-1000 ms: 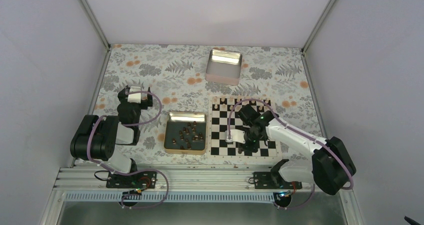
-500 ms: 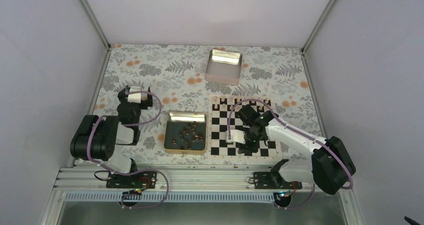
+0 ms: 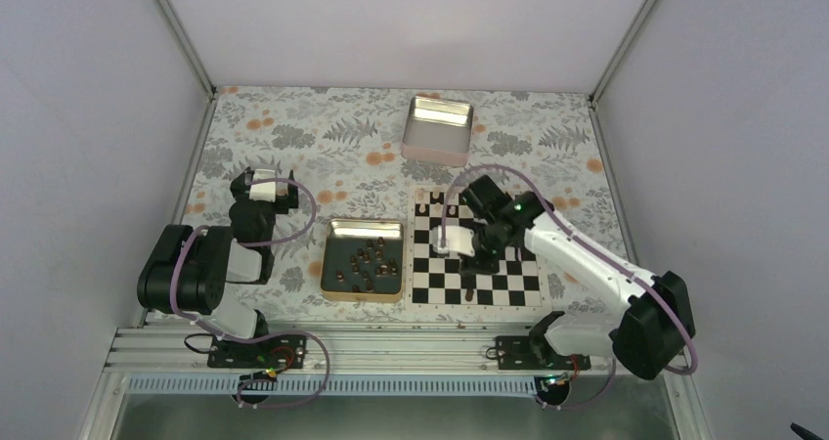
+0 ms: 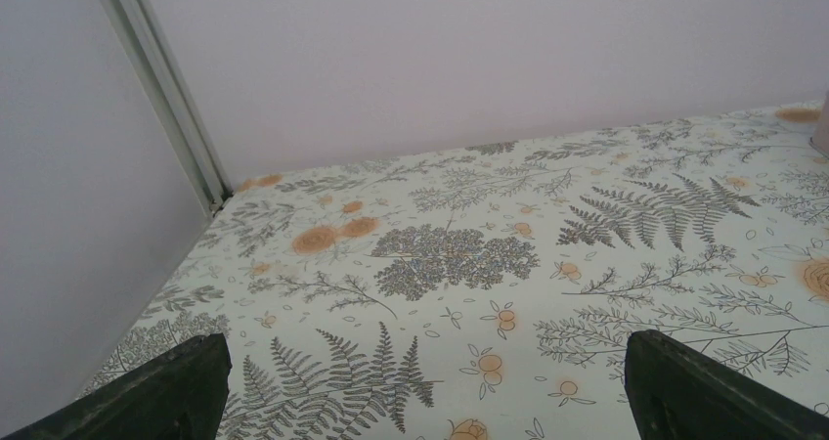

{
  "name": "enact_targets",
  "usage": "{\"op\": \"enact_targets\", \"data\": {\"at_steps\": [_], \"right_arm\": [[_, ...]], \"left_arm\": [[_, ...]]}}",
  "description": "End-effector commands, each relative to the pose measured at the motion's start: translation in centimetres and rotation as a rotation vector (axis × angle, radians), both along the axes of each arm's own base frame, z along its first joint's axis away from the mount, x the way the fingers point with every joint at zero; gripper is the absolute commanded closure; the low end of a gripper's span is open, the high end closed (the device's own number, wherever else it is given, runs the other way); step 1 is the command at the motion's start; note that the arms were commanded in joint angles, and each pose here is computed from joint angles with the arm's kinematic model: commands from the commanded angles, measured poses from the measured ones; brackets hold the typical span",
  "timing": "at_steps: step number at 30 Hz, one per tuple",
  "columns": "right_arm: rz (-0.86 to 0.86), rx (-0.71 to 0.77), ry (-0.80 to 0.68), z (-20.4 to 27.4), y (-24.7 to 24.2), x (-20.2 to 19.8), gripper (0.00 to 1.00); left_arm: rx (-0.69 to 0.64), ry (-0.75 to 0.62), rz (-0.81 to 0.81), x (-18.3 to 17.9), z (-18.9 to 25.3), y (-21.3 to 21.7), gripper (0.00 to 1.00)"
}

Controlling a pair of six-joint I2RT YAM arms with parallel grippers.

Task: Set up the chess pieces on the board
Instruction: Pick up the chess piece from the storage box.

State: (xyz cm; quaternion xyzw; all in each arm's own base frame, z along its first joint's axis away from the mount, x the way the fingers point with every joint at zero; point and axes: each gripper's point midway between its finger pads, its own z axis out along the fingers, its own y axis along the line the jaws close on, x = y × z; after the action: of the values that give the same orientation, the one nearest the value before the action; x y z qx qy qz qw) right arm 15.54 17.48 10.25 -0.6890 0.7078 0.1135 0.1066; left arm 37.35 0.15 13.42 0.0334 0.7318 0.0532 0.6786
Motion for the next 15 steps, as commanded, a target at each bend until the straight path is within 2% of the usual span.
{"op": "enact_targets", "data": {"at_steps": [1,6,10,15], "right_arm": [[0.014,0.069,-0.043,3.6,4.0,3.0,0.54],[0.063,0.141,-0.067,5.2,10.3,6.0,0.54],[0.111,0.116,-0.057,2.2,14.1,6.5,0.54],[0.142,0.078,-0.018,-1.3,16.4,5.5,0.57]], "left_arm": [[-0.005,-0.044,-0.003,0.2,1.0,-0.2,0.0],[-0.004,-0.045,-0.004,0.2,1.0,-0.2,0.0],[-0.005,-0.045,-0.004,0.2,1.0,-0.2,0.0],[-0.005,-0.045,-0.005,0.2,1.0,-0.2,0.0]]}}
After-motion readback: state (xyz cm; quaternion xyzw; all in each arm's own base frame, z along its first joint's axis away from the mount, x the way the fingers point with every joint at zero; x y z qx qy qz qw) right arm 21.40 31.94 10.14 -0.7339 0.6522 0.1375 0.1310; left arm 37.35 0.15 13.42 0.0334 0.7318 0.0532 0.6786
